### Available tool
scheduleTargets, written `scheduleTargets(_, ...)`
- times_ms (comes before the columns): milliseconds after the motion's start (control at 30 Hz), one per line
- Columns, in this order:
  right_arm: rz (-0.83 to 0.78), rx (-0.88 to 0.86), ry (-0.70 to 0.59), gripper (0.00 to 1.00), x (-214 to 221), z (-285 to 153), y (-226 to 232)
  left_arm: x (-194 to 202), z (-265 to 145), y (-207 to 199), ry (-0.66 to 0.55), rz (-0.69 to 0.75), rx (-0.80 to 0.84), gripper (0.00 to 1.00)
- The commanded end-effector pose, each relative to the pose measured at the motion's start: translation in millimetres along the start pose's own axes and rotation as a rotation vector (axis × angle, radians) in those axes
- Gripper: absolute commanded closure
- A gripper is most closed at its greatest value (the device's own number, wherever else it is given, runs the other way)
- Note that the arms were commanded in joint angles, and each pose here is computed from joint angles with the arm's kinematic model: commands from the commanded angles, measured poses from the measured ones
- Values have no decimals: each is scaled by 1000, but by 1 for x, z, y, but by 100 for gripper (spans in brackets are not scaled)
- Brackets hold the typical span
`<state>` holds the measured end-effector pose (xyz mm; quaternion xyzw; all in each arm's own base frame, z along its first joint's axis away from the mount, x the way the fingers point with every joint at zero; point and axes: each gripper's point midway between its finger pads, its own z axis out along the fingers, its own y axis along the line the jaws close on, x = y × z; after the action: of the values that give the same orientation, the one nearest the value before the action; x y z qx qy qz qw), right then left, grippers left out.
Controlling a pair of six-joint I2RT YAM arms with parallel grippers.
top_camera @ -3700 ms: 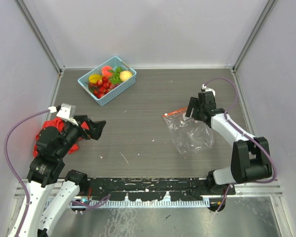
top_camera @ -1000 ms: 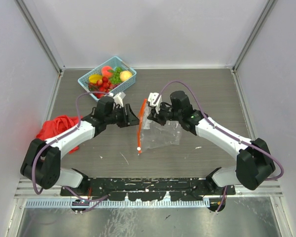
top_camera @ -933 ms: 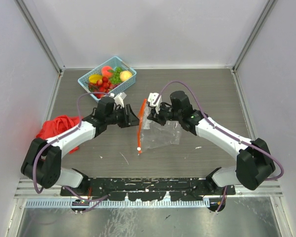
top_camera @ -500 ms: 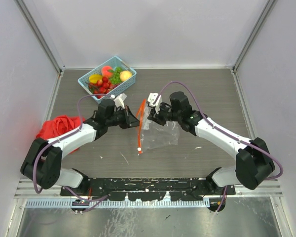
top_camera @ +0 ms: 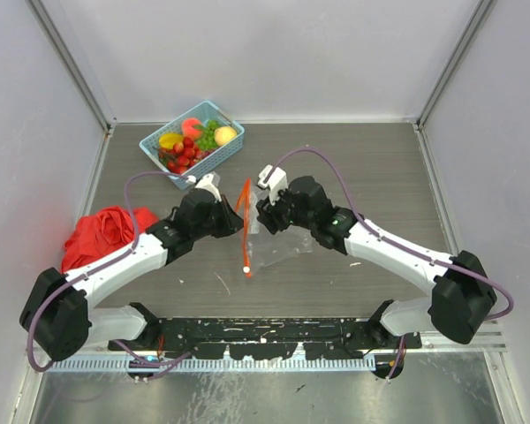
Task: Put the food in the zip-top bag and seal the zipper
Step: Open the zipper of the food storage bag at the center of the board.
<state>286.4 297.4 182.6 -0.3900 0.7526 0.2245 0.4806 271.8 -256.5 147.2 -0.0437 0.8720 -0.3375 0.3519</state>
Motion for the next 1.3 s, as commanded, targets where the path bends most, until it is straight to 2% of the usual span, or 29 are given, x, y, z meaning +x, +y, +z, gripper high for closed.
scheduleTargets(0, 126, 167, -103, 44, -46, -19, -4, -22, -7, 4, -129, -16, -83, 100)
scheduleTargets(167, 255, 263, -178, 39, -61, -28, 1, -24, -10, 6, -171, -45, -117, 100)
scheduleTargets(300, 330, 263, -238, 32, -70, -35, 10, -24, -15, 3, -192, -75, -108, 100)
scheduleTargets(533, 323, 192, -267, 29, -80, -31, 39, -27, -25, -12, -211, -121, -66, 100)
scheduleTargets(767, 321, 291, -247, 28, -70, -18, 41, -29, -35, -24, -225, -119, -46, 100)
scheduleTargets(900, 319, 408, -228, 30, -58, -17, 27, -31, -41, -26, -236, -121, -40, 100)
scheduleTargets(1133, 315, 535, -191, 41, -40, -17, 12, -26, -38, -33, -229, -126, -17, 100)
scheduleTargets(1267, 302, 561, -176, 52, -36, -18, 9, -22, -35, -34, -206, -116, -17, 100)
